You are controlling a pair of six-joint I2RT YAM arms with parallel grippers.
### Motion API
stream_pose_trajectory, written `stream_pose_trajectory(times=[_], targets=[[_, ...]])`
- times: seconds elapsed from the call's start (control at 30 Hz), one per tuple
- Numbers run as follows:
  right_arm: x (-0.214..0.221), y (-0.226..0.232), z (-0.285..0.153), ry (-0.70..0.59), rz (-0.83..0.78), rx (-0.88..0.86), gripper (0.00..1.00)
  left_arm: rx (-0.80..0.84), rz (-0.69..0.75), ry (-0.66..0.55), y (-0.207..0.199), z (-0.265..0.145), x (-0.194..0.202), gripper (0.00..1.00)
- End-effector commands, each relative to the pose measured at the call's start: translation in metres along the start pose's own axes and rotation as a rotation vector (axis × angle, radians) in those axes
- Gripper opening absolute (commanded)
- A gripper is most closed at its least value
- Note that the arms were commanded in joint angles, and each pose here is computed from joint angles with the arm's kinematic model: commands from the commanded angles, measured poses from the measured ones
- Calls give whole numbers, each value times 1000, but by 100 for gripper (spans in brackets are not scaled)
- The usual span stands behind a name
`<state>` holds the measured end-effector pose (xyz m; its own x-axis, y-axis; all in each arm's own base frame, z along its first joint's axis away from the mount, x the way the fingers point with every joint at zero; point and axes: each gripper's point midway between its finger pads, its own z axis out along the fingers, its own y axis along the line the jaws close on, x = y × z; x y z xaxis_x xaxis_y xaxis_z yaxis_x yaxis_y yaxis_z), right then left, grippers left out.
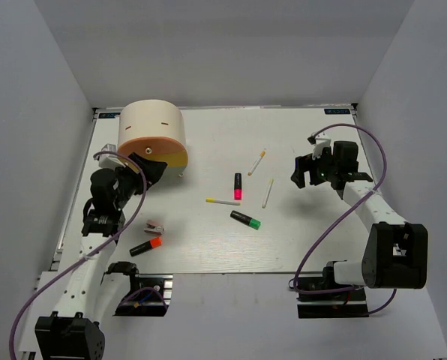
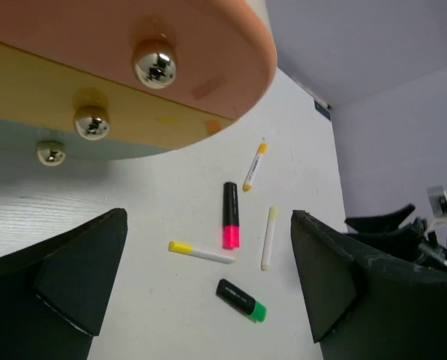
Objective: Sort the stationery into containers
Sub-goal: Open the drawer
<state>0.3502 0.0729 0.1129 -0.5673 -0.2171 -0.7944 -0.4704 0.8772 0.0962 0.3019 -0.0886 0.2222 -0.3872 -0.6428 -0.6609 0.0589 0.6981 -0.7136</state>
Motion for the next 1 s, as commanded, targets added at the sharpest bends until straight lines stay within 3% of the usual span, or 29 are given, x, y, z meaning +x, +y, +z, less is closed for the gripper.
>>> stream_pose_trajectory(times=[0.0, 0.13, 0.17, 0.33, 0.47, 0.6, 0.63, 0.7, 0.73, 0.77, 0.8, 0.83, 0.87, 0.97], targets=[[-9, 7, -4, -19, -60, -48, 90, -46, -30, -149, -6, -13, -34, 100], [2, 23, -7, 22, -135, -162, 90, -94, -42, -231, 2, -21, -45, 100], [-7, 33, -10, -17, -244, -245, 90, -107, -54, -232, 6, -20, -43, 100], [0, 41, -8, 46, -215, -323, 90, -126, -91, -257, 17, -18, -40, 96], [5, 38, -2, 76, -215, -337, 90, -124, -112, -281, 16, -14, -46, 77], [5, 41, -2, 80, -205, -363, 90, -135, -136, -269, 15, -4, -51, 49], [4, 44, -3, 72, -209, -371, 85, -127, -145, -262, 14, -1, -50, 48], [0, 49, -4, 45, -216, -401, 69, -105, -153, -278, 10, 1, -56, 47], [1, 51, -5, 41, -218, -409, 56, -109, -164, -274, 13, 4, -53, 47], [-1, 51, -4, 27, -223, -411, 28, -98, -185, -282, 10, 4, -56, 49], [-2, 53, -4, 16, -224, -422, 24, -104, -197, -292, 16, 5, -53, 52], [-5, 55, -5, 5, -226, -427, 24, -100, -206, -296, 17, 6, -52, 62], [-3, 56, -5, 1, -229, -430, 32, -98, -215, -296, 19, 8, -51, 62], [-5, 55, -6, -19, -246, -421, 44, -65, -234, -307, 16, 11, -51, 64]])
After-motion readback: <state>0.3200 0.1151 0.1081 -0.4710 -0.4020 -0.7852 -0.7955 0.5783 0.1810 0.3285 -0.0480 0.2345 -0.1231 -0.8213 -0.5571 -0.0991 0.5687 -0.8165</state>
